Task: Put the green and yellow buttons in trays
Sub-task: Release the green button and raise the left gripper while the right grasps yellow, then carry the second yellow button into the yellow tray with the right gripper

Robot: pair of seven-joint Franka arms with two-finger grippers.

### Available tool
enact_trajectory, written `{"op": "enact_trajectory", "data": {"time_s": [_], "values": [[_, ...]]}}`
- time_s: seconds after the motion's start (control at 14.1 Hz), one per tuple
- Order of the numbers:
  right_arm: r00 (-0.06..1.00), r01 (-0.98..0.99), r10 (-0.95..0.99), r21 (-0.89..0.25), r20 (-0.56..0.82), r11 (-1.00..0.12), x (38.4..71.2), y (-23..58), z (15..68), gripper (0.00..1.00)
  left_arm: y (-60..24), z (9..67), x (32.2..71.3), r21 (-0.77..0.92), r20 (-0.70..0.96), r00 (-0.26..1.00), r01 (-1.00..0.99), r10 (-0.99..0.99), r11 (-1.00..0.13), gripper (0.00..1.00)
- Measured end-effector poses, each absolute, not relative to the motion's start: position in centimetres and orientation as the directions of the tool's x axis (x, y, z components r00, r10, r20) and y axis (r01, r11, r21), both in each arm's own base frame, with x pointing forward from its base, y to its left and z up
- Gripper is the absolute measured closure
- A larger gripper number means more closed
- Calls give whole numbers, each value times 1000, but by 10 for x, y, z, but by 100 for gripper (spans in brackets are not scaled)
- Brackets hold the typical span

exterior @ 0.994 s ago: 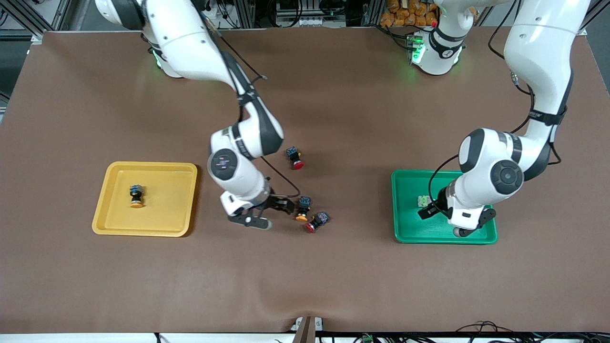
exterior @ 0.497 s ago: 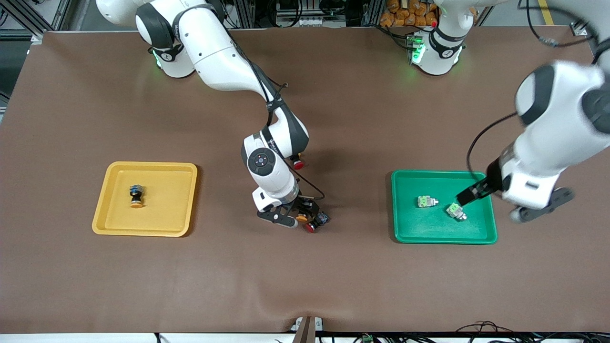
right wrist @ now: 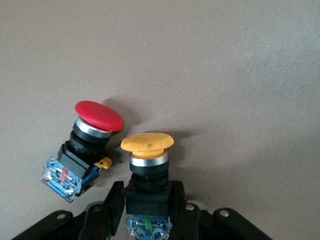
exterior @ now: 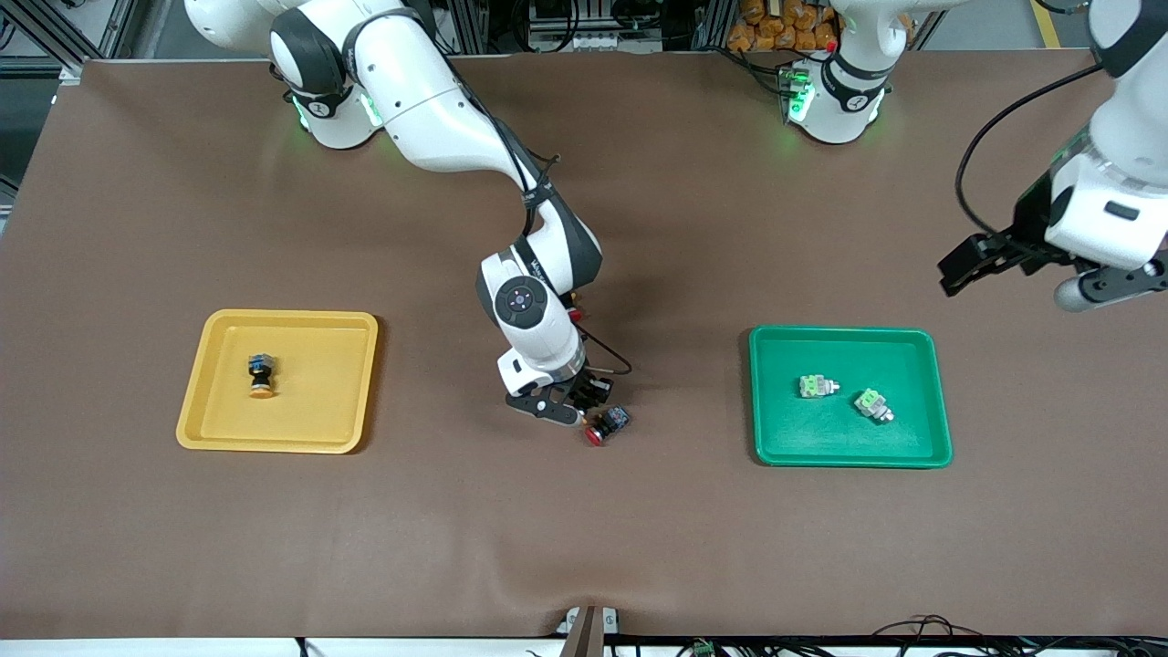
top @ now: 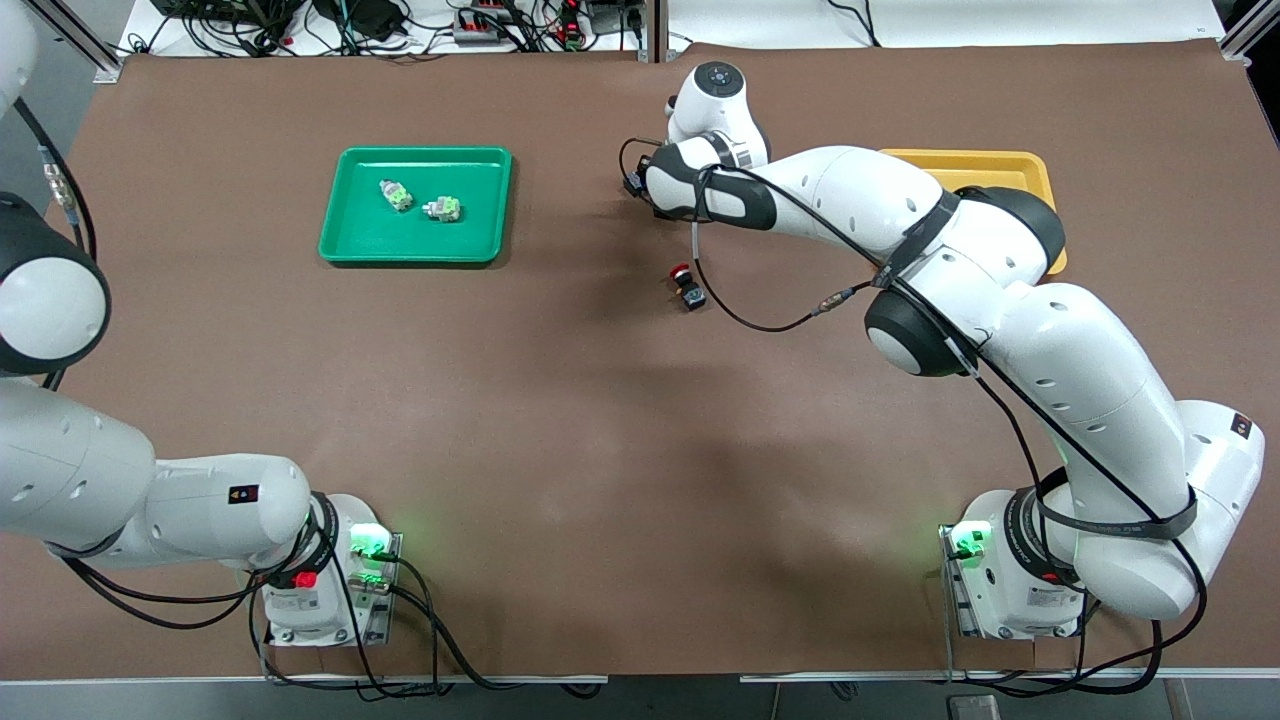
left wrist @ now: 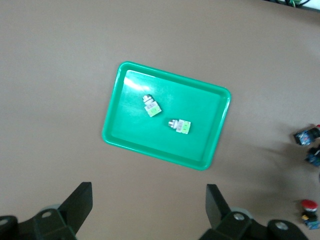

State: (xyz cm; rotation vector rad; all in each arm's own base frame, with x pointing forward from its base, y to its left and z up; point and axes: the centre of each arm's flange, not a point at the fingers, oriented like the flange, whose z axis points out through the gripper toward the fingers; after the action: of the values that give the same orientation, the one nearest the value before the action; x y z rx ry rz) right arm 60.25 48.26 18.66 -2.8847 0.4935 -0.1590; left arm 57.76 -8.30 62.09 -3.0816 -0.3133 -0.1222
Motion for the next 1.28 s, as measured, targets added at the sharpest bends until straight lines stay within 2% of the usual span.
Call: {"op": "enact_trajectory", "data": {"time_s": [0.28, 0.57, 0.92, 1.28], "values": [[925, -377, -379, -135, -13, -916, 624, 447, 199, 56, -27, 616, 583, -50, 64, 992, 116, 113, -992, 0], [899, -430, -424, -43, -111, -902, 657, 376, 243, 56, -22, 616, 583, -50, 64, 991, 117, 114, -992, 0], [956, -226, -231, 49, -181, -973, 684, 265, 296, 56, -9, 615, 583, -50, 64, 989, 140, 137, -989, 0], [966, -92, -107, 74, -235, -993, 680, 177, 265, 56, -15, 621, 581, -51, 71, 989, 131, 127, -990, 0]]}}
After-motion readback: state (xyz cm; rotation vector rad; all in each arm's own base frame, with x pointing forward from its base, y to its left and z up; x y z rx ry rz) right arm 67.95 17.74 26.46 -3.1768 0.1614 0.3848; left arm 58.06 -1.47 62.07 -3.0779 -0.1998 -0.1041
